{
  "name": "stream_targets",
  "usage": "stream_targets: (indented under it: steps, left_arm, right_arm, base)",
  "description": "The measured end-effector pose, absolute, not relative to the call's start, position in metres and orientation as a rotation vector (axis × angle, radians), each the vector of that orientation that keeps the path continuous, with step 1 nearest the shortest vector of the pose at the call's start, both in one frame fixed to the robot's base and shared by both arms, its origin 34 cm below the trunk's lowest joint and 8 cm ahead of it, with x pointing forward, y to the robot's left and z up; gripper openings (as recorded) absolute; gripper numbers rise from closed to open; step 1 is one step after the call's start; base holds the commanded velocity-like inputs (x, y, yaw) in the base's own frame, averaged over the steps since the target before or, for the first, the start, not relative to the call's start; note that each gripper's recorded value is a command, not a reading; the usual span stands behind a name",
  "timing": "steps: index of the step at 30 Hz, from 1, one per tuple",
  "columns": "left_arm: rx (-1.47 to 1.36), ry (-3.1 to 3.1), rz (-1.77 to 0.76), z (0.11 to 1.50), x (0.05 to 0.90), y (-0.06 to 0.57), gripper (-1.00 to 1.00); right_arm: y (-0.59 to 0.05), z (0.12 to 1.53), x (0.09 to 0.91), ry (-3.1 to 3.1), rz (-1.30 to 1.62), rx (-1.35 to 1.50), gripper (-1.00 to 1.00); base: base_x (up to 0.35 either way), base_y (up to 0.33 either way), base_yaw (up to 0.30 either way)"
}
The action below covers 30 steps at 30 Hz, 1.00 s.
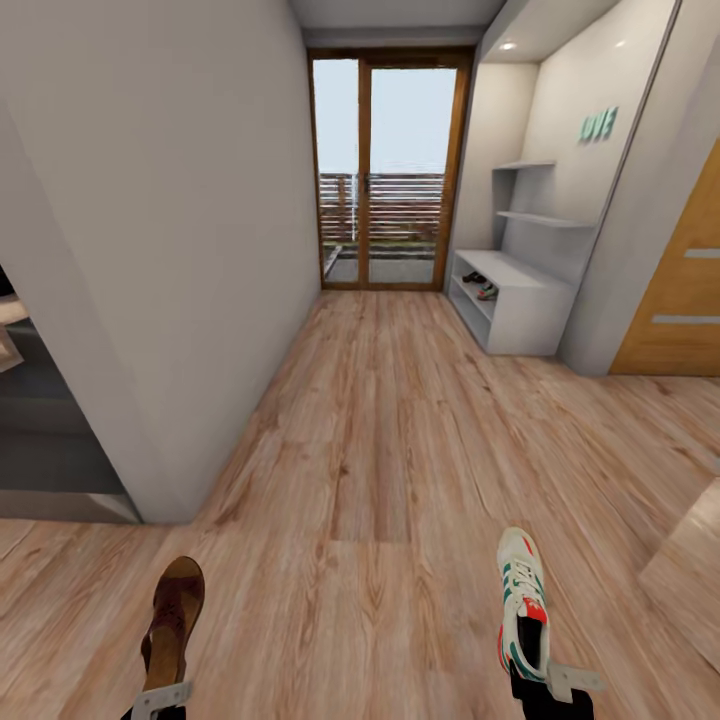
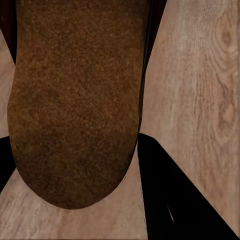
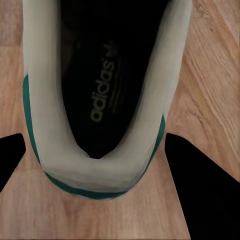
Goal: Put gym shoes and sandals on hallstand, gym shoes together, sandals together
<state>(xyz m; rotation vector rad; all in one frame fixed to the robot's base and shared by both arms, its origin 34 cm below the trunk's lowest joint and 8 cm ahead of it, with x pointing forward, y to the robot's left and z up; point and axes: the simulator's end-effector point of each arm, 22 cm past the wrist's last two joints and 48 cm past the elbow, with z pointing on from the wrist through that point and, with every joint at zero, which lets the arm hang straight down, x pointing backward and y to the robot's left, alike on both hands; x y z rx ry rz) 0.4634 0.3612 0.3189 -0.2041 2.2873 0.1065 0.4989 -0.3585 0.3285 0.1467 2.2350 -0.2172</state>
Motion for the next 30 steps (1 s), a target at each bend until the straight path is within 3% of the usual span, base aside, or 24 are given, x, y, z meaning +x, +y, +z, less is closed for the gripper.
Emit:
stream_targets:
  steps: [30]
  left_arm:
    - [-0.204,2.287,0.107,0.3190,0.4634,0.3614,-1.00]
  right_arm:
    - [-0.3579,0.3284,0.4990,2.235,-0.215,0.143,-1.00]
  base:
    - [0.338,0.000,0.000]
